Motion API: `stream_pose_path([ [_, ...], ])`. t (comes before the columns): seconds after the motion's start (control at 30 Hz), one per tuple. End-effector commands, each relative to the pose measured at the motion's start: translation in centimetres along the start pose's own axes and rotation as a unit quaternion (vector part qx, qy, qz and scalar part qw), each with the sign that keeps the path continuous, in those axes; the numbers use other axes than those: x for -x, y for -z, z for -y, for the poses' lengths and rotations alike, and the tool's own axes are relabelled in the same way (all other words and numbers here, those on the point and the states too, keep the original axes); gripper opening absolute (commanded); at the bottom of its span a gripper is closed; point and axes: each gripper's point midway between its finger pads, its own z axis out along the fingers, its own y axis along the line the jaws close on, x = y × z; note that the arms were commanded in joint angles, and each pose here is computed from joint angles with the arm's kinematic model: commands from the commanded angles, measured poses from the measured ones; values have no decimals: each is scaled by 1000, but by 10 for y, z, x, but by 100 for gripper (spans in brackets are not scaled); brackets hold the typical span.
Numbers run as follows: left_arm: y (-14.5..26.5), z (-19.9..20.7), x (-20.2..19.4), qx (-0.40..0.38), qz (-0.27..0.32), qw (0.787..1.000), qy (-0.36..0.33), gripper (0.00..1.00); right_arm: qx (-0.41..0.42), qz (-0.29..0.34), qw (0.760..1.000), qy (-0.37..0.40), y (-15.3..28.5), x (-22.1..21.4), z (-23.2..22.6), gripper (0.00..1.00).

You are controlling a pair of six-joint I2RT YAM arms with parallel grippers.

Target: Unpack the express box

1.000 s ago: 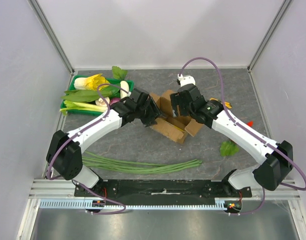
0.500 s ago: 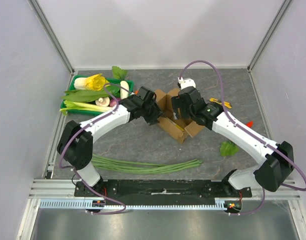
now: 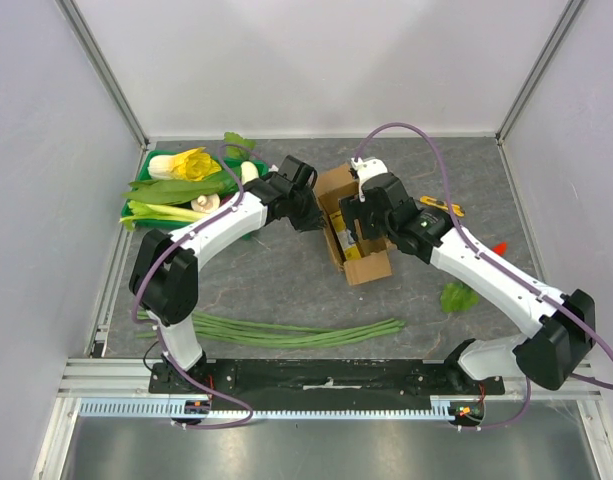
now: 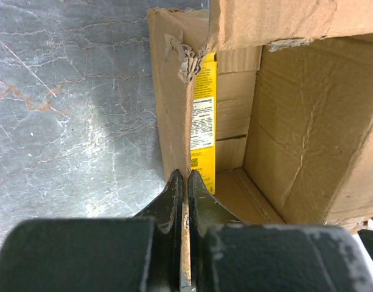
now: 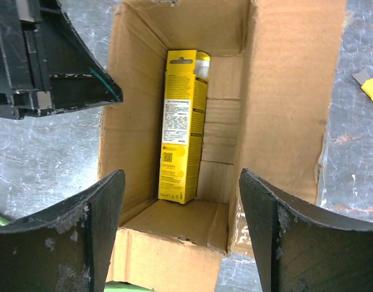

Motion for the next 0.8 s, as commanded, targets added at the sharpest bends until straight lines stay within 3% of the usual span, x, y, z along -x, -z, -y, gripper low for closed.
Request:
stream_pose_path([
  [0.0,13,19,13,-33,15,997,-73,2,46,32,998,18,8,15,-13,82],
  [0.13,18,25,14,-47,19,995,-84,2,51,17,998,13,-3,6,-18,76],
  [0.27,19,26,12,-53,16,994,-93,2,48,-13,999,6,-24,-8,-23,60],
  [0.33,21,25,10,-54,15,994,-92,2,48,-28,998,7,-36,-16,-26,57],
  [0.47,22,26,7,-58,10,994,-92,2,22,-56,998,14,-60,-27,-23,56],
  [0.77,25,28,7,-68,12,992,-109,2,-16,-95,995,18,-105,-60,-20,64],
])
